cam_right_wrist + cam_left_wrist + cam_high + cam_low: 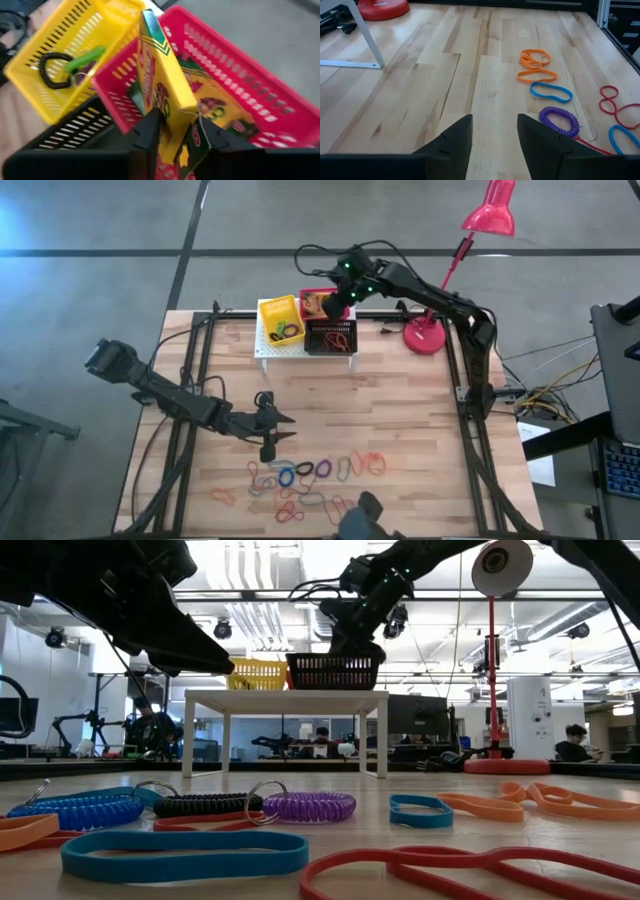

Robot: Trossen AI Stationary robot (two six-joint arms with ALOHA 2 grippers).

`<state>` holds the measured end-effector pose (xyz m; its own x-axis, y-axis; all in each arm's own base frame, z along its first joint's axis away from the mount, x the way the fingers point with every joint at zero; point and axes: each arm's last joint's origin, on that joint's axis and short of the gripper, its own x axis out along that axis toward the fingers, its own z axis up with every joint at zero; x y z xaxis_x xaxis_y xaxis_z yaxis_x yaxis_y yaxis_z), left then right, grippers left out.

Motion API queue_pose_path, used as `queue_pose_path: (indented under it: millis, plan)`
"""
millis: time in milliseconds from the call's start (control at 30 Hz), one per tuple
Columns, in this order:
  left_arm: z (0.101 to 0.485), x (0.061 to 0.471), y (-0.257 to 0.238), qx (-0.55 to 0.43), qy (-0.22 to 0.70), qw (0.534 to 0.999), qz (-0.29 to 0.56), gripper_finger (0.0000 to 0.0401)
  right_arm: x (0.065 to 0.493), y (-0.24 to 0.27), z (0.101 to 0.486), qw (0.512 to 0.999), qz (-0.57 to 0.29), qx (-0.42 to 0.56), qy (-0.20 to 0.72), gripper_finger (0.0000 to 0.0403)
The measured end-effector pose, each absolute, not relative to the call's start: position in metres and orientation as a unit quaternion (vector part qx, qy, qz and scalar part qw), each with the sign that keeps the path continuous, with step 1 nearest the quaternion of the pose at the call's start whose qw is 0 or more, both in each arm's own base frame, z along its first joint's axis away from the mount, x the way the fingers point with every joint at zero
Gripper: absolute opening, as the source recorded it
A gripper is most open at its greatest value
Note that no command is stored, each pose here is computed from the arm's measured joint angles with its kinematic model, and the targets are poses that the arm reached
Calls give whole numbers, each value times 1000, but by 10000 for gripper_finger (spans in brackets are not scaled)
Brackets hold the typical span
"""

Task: Pick & Place Office Desk Supplies
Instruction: Put the yellow crayon box into the red bin on the shelf, then put the orange rubber band into the black bin on the shelf

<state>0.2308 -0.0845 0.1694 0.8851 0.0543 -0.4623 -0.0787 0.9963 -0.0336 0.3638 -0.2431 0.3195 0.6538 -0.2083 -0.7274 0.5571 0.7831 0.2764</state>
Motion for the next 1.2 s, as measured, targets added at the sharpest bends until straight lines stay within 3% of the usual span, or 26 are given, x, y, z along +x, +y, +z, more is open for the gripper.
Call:
queue_pose_path:
  millis: [200,400,900,1200]
  plan:
    - [169,231,-85,-26,237,971,34,163,360,-244,320,870,-260,212,361,138]
    - [169,231,-84,-26,237,971,34,163,361,-245,323,878,-257,191,356,159]
    - [169,231,-84,-26,237,971,34,163,361,-244,326,862,-329,108,369,137]
    - [169,231,-84,-29,237,970,35,163,368,-168,371,883,-318,-10,345,113]
